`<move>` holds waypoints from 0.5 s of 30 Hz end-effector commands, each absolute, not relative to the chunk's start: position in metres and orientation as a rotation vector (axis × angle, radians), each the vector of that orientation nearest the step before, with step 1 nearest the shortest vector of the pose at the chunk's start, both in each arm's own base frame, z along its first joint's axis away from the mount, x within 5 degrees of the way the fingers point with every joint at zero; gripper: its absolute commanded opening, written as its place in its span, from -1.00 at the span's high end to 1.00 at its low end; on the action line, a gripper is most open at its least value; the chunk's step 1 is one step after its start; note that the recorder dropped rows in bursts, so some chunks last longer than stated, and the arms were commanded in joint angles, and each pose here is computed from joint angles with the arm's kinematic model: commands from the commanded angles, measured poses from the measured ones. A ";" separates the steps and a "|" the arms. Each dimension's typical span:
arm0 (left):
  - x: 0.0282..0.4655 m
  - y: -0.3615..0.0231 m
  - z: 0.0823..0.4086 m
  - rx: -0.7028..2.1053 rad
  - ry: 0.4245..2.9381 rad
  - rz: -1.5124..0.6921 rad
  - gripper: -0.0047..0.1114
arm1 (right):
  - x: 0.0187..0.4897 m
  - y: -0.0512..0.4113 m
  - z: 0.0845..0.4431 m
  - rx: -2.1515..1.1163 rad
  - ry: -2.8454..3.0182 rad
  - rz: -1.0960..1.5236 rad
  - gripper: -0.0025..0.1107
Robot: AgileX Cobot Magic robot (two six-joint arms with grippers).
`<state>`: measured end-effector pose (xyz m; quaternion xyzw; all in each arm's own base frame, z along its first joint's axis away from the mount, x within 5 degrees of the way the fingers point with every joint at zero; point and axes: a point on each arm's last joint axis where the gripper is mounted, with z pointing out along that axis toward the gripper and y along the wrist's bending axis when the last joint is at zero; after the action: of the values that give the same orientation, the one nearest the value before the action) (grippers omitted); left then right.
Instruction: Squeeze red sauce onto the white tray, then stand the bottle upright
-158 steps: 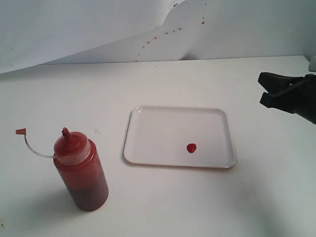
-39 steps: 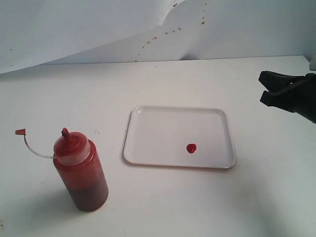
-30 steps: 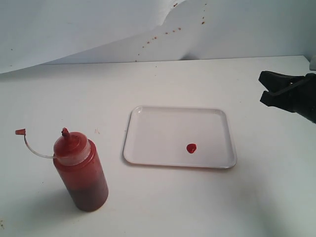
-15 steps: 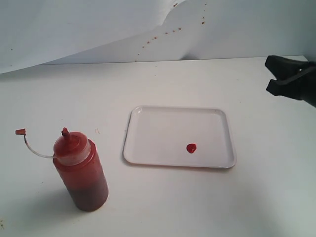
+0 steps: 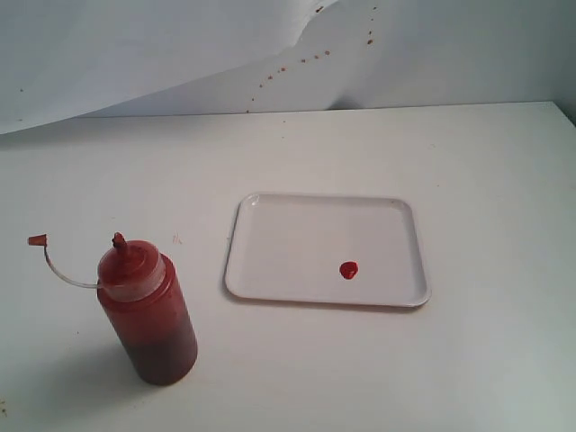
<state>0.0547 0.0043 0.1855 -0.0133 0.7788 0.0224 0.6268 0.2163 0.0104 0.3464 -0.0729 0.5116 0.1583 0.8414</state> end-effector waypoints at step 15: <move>0.055 0.004 0.187 -0.031 1.770 0.051 0.88 | 0.141 -0.013 0.359 0.037 1.411 -0.073 0.96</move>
<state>0.0547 0.0043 0.1855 -0.0133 0.7788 0.0224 0.6268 0.1412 0.0003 0.3851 -0.0323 0.5233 0.0210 0.8513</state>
